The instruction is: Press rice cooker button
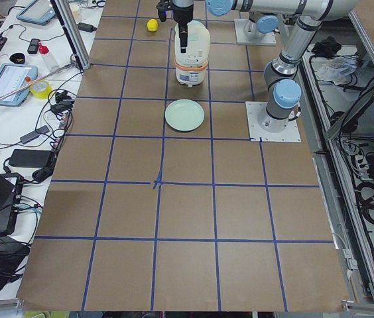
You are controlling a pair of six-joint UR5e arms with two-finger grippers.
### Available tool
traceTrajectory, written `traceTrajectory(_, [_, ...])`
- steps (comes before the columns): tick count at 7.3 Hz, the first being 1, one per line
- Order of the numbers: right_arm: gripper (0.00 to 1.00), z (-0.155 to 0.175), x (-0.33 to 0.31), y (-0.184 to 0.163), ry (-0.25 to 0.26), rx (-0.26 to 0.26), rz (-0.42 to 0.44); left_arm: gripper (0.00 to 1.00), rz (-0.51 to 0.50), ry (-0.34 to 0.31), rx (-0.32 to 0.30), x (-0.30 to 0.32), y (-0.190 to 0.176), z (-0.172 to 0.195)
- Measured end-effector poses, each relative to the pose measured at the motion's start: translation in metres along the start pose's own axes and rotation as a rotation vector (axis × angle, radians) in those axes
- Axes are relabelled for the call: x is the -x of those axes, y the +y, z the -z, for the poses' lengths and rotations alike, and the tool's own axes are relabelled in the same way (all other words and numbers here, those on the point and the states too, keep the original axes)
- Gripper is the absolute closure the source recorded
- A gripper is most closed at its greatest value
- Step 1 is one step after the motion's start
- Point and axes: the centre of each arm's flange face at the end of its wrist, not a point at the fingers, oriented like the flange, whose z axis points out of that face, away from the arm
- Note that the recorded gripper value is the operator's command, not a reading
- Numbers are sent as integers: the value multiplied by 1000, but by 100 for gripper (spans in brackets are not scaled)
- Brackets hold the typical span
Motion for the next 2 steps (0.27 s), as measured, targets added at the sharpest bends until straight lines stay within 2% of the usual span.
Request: traceTrajectory(2, [0, -1, 0, 1, 2, 9, 0, 0, 0, 0, 0, 0, 0, 0])
